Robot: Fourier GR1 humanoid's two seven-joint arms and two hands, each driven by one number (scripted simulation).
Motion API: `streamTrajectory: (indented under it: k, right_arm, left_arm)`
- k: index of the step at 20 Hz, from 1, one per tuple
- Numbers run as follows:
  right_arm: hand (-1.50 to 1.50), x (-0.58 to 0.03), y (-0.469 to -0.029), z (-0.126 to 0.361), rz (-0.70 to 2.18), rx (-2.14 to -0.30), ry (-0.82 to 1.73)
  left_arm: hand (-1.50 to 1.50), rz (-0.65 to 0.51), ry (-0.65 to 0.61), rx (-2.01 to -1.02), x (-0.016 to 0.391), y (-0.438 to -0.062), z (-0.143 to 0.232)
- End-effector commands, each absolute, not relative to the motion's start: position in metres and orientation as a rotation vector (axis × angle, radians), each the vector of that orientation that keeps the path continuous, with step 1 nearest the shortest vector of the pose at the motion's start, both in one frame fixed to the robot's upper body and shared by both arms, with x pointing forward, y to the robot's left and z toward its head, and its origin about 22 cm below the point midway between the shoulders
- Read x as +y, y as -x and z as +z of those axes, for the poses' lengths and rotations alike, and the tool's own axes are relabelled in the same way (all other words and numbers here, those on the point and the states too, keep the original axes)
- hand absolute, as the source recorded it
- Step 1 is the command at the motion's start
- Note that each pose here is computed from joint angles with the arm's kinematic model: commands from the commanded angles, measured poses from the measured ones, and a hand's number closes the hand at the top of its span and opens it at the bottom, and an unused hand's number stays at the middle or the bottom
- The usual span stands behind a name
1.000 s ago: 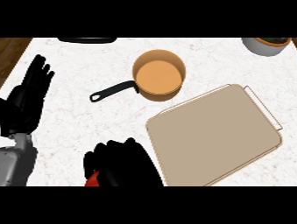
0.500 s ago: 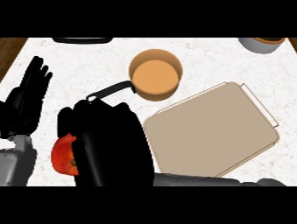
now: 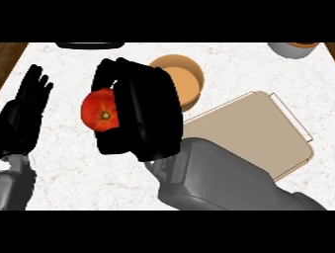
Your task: Pick the tomato from the tray and place it in the pot
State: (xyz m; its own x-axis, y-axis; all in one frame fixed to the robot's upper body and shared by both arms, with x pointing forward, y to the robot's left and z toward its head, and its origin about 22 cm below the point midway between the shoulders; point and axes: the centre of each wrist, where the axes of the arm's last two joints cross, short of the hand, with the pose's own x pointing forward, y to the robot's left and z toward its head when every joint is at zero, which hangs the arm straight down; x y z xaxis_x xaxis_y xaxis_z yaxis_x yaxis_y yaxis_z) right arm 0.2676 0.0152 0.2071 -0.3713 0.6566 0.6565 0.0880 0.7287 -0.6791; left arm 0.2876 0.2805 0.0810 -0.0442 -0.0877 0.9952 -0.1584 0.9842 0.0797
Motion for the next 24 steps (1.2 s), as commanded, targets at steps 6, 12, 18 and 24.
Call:
streamTrajectory:
  k: [6,12,18,24]
  right_arm:
    - [1.5,0.0,-0.346,0.182,0.629,-1.866,0.681]
    - [1.5,-0.027,-0.388,0.164,0.788,-1.754,1.114]
    - [1.5,-0.032,-0.416,0.119,0.805,-1.721,1.063]
    - [-1.5,-0.053,-0.427,0.096,0.712,-1.563,0.847]
  left_arm:
    - [0.0,0.063,-0.204,-1.613,0.271,-0.303,0.089]
    - [0.0,0.049,-0.193,-1.623,0.281,-0.281,0.09]
    - [0.0,0.038,-0.177,-1.626,0.279,-0.289,0.089]
    - [0.0,0.026,-0.172,-1.637,0.276,-0.289,0.084]
